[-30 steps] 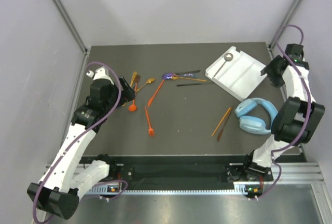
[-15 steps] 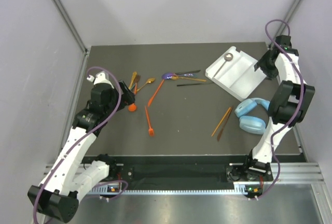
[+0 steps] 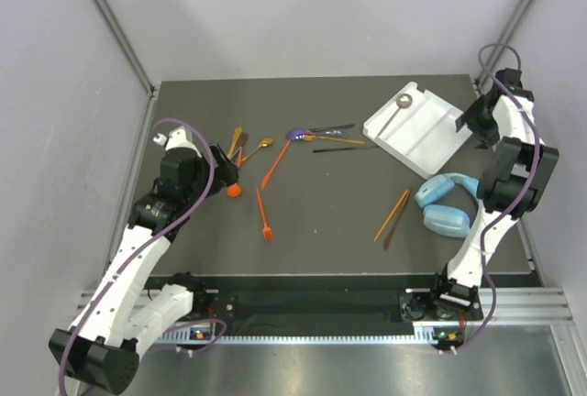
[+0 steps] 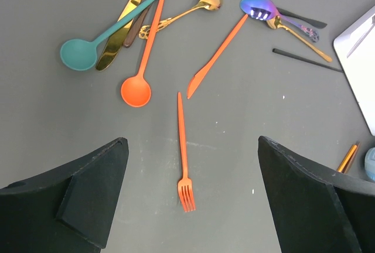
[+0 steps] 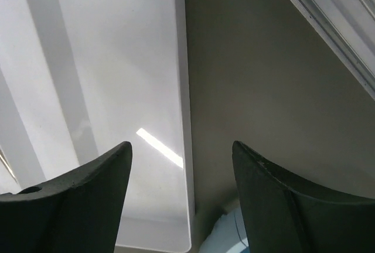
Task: Sort the eating utensils into containers
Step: Pick up the drawer from the center of the board.
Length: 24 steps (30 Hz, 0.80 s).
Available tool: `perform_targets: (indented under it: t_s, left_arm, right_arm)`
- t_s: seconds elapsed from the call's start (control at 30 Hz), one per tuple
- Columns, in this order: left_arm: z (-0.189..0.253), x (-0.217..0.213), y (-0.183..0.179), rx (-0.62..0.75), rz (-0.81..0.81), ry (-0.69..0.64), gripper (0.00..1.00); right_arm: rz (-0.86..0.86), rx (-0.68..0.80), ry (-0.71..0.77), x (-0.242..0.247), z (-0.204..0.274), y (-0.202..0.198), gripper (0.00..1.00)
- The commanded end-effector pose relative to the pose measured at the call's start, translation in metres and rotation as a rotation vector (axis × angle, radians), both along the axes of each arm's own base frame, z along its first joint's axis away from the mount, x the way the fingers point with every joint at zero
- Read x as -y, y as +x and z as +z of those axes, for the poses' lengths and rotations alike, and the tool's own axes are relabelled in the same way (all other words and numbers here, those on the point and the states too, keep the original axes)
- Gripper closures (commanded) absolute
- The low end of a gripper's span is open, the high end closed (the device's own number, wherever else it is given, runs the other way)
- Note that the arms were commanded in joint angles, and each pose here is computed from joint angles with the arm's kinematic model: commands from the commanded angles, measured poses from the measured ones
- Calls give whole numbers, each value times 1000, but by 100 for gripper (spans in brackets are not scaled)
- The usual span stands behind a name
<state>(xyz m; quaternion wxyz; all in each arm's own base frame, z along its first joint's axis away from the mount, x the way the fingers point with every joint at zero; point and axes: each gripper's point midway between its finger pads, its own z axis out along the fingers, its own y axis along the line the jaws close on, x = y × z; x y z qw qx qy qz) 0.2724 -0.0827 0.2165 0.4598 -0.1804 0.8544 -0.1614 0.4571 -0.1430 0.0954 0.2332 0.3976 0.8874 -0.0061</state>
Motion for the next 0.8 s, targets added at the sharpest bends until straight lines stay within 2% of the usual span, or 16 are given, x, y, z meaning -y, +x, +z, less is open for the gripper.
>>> perform_targets:
  t_s: [0.0,0.3,0.4,0.43,0.47,0.67,0.77]
  left_arm:
    - [10,4,8,29,-11,-5,4]
    - [5,5,10,17,-4,-10,4]
    - [1,6,11,5,-8,-9,4]
    - [0,6,11,2,-8,-8,4]
    - [0,6,12,1,-8,-5,4]
    - [0,3,13,7,3,2,4]
    - [-3,3,12,0,4,2,4]
  right_arm:
    - [-12,-18,43,4,-18,14,31]
    - [-4,-88,55,6,-42,20,34]
    - [4,-77,58,5,-42,20,58]
    - [5,-82,64,3,-46,18,92]
    - [11,-75,70,2,-45,18,99]
    - [105,-43,34,-12,-31,31,100]
    - [162,53,-23,-25,5,47,100]
